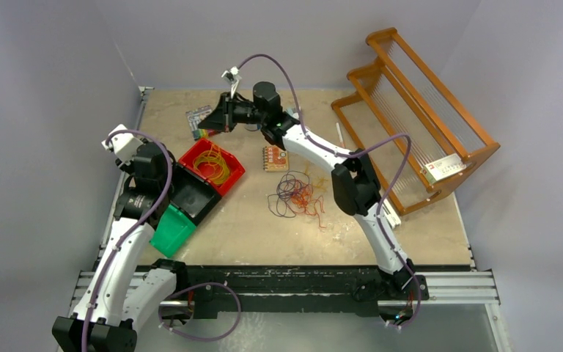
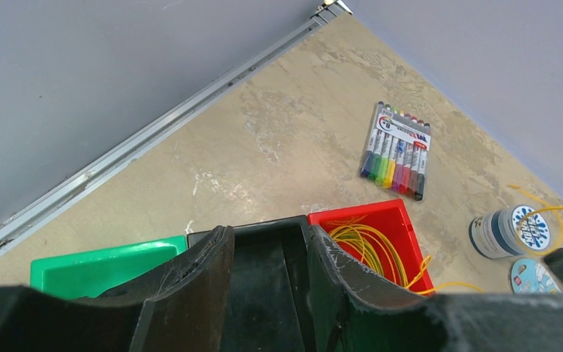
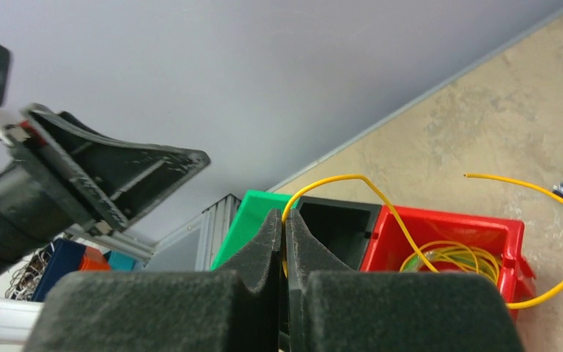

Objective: Untangle the cables

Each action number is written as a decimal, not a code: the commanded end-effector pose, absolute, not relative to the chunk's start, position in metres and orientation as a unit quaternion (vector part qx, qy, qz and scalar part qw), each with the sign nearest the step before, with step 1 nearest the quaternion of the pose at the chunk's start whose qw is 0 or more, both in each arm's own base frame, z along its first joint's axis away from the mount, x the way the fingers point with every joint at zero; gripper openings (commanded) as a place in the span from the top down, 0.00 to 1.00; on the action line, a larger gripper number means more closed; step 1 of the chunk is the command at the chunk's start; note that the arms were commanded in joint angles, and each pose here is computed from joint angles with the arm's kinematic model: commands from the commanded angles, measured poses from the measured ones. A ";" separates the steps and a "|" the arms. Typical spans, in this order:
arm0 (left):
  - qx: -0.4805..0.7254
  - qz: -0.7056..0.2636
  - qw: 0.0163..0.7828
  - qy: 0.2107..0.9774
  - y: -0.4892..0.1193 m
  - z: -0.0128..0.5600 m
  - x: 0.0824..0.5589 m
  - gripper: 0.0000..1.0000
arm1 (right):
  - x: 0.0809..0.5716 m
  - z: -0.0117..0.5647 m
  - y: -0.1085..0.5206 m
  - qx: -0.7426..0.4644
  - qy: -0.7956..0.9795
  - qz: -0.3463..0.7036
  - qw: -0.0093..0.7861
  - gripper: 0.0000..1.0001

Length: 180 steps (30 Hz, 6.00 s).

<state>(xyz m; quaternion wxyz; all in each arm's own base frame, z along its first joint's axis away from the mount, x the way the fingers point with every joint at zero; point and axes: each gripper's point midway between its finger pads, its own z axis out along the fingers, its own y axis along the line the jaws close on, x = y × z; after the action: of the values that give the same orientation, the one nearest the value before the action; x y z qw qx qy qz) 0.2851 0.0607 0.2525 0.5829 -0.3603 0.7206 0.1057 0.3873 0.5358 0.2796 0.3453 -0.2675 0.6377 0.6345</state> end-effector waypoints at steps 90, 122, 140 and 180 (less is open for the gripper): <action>-0.358 0.096 0.587 0.720 0.064 0.252 0.287 0.55 | 0.355 0.184 0.563 -0.327 0.718 0.488 0.374 0.68; -0.083 -0.153 0.545 0.820 -0.161 0.213 0.339 0.46 | 0.386 0.195 0.269 -0.055 0.829 0.211 0.514 0.51; -0.012 -0.106 0.530 0.842 -0.182 0.212 0.351 0.48 | 0.353 0.125 0.185 0.340 0.826 0.233 0.384 0.45; -0.021 -0.095 0.531 0.842 -0.176 0.206 0.349 0.48 | 0.400 0.104 0.201 0.338 0.824 0.214 0.401 0.57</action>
<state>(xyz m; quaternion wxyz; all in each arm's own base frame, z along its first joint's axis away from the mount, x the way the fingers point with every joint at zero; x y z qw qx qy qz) 0.3447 -0.1737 0.1903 0.5099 -0.0180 0.8557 -0.0871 0.3813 0.1970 0.0890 0.3737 0.3414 0.8364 0.2104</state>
